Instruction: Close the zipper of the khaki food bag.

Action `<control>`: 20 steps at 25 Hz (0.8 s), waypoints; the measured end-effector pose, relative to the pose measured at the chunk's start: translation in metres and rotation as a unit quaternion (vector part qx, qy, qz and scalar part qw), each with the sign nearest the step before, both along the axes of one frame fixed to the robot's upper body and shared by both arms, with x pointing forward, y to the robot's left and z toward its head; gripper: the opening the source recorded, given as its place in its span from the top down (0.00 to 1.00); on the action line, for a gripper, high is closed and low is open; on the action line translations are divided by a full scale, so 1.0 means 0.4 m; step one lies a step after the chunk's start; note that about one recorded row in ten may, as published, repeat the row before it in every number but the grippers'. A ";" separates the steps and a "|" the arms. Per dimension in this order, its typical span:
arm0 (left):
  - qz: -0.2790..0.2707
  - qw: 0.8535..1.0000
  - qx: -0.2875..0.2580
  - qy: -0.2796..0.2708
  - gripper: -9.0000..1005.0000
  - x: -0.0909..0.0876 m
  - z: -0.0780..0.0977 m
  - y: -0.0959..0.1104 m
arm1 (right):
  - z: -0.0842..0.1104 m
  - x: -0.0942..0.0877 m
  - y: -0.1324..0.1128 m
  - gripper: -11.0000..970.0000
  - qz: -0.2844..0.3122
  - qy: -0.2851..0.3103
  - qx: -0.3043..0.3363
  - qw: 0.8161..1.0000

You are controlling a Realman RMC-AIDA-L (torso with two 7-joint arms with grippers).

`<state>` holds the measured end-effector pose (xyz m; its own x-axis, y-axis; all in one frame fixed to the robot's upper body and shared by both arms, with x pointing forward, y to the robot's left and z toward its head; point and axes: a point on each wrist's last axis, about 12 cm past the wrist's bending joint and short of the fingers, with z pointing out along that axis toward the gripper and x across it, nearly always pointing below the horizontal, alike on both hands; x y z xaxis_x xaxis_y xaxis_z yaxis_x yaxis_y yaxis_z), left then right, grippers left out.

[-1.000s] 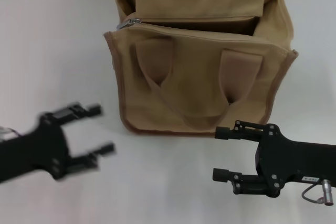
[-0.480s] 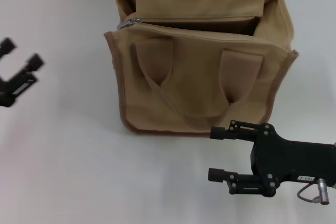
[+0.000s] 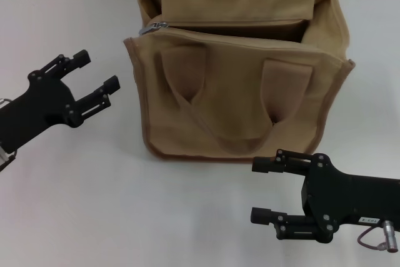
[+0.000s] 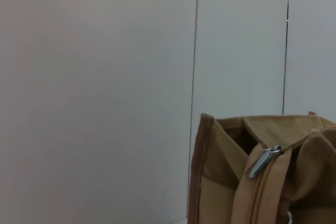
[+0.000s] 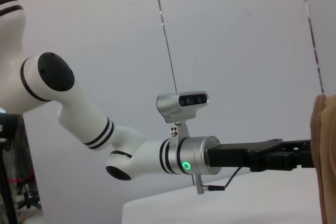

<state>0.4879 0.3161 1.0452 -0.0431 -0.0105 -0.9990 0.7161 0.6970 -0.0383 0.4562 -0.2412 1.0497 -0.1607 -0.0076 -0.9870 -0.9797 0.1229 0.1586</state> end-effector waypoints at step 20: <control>0.026 0.999 -0.008 -0.046 0.22 0.072 0.002 -0.086 | -0.006 -0.009 -0.005 0.23 -0.003 0.006 -0.001 1.000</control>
